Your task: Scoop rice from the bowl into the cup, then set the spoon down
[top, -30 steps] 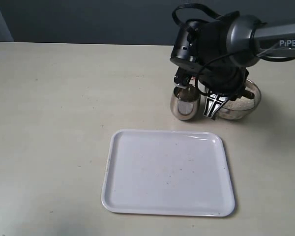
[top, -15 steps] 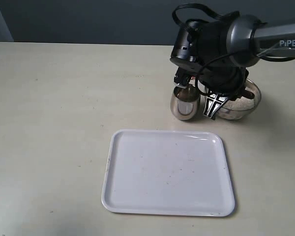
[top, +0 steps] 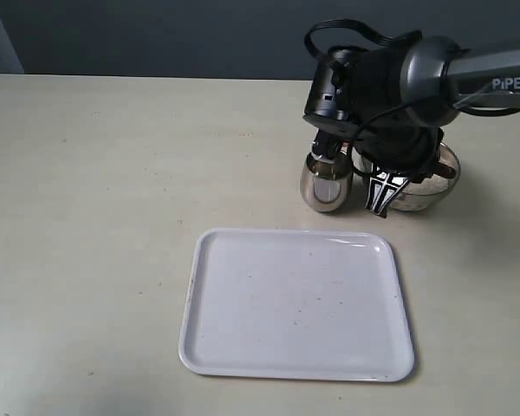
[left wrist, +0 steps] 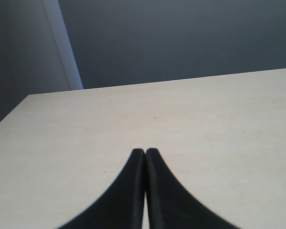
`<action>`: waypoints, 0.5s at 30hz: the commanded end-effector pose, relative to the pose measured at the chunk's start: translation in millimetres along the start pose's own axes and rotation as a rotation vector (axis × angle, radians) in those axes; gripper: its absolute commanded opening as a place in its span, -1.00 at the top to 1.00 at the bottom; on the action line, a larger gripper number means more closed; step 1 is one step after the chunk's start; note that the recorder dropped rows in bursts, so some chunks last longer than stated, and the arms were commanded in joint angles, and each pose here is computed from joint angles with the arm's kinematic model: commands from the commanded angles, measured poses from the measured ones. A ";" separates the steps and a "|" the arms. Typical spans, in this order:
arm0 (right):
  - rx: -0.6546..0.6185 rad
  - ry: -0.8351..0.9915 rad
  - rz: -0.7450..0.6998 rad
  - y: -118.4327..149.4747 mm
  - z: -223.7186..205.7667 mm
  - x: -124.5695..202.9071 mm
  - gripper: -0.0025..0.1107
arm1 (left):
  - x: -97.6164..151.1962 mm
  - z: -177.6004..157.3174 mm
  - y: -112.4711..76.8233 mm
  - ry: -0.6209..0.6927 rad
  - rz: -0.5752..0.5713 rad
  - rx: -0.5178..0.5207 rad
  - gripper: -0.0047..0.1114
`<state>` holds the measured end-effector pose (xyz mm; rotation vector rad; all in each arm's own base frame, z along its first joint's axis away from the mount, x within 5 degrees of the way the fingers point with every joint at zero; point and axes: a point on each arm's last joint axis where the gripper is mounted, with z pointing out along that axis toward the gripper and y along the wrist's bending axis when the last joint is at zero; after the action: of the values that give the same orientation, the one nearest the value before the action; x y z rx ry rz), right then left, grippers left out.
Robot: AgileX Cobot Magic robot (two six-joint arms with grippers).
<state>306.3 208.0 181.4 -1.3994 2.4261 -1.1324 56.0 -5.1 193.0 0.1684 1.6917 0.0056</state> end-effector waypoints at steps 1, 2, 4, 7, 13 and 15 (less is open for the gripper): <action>0.029 -0.005 0.005 -3.1 -0.7 1.3 0.97 | -1.6 -0.6 0.1 -0.013 -0.011 0.000 0.91; 0.029 -0.005 0.005 -3.1 -0.7 1.3 0.97 | -1.6 -0.6 0.1 -0.013 -0.011 0.000 0.91; 0.030 -0.007 0.012 -2.2 -1.7 0.9 0.97 | -1.6 -0.6 0.1 -0.013 -0.011 0.000 0.91; 0.050 -0.023 0.012 1.1 -7.0 -1.7 0.97 | -1.6 -0.6 0.1 -0.013 -0.011 0.000 0.91; 0.092 -0.053 0.015 7.0 -15.8 -6.6 0.97 | -1.8 -0.6 0.1 -0.015 -0.011 0.000 0.91; 0.077 -0.050 0.020 8.4 -15.7 -6.4 0.97 | -1.8 -0.6 0.1 -0.015 -0.011 0.000 0.91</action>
<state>297.2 224.9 184.4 -1.3774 2.3327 -1.1568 56.0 -5.1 193.0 0.1684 1.6917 0.0056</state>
